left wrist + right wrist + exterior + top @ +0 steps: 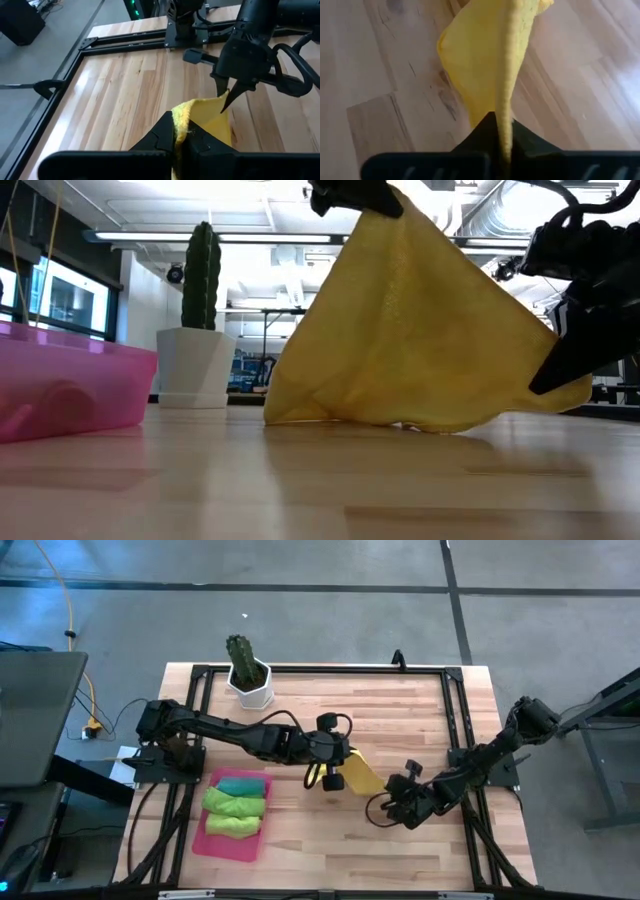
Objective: Roll microfiber towels into tight, uniform cylinder then place into a basket
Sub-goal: Roll the yellow towel
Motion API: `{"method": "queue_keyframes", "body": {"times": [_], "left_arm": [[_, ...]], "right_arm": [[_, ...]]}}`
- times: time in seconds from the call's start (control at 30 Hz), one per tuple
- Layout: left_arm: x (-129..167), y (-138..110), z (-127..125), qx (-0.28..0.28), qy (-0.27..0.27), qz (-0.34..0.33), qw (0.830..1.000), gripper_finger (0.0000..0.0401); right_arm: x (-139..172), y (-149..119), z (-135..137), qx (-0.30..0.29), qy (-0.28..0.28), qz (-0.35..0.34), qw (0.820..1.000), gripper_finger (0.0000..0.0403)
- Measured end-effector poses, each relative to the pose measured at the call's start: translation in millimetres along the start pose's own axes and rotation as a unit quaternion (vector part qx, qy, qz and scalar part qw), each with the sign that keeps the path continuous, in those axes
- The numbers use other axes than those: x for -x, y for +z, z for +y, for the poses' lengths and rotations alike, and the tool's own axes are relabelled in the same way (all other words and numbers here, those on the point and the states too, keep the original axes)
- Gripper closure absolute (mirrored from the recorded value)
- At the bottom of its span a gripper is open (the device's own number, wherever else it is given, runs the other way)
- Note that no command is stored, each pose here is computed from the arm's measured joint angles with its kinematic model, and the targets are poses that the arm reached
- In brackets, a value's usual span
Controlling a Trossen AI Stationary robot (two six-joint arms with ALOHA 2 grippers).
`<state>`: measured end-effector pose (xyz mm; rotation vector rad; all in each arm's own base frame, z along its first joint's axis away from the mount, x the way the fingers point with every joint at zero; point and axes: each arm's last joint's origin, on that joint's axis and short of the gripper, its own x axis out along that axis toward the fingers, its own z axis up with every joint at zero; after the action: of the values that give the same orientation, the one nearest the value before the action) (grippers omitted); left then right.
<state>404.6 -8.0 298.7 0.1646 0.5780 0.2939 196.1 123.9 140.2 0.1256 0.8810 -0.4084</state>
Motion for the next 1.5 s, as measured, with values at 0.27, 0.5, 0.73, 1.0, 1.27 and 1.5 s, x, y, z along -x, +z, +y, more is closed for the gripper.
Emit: {"method": "queue_keyframes", "body": {"times": [0.27,0.5,0.73,1.0,1.27,1.5], "left_arm": [[7,-3,2,-0.003,-0.002,0.024,1.000,0.0401],[15,-1,5,0.000,-0.001,0.028,1.000,0.0401],[31,2,11,-0.006,-0.012,0.029,0.999,0.0401],[74,12,26,-0.013,-0.037,0.013,0.999,0.0401],[118,22,54,-0.037,0.006,-0.026,0.999,0.0401],[122,21,66,-0.008,0.022,-0.024,0.999,0.0401]], "right_arm": [[6,10,6,-0.007,0.004,-0.002,1.000,0.0401],[26,32,7,0.044,-0.065,-0.010,0.997,0.0402],[50,72,3,0.070,-0.133,-0.032,0.988,0.0402],[64,119,-15,0.147,-0.165,0.007,0.975,0.0403],[86,157,-49,0.174,-0.228,0.057,0.957,0.0403],[110,194,-65,0.123,-0.259,0.003,0.958,0.0403]]}}
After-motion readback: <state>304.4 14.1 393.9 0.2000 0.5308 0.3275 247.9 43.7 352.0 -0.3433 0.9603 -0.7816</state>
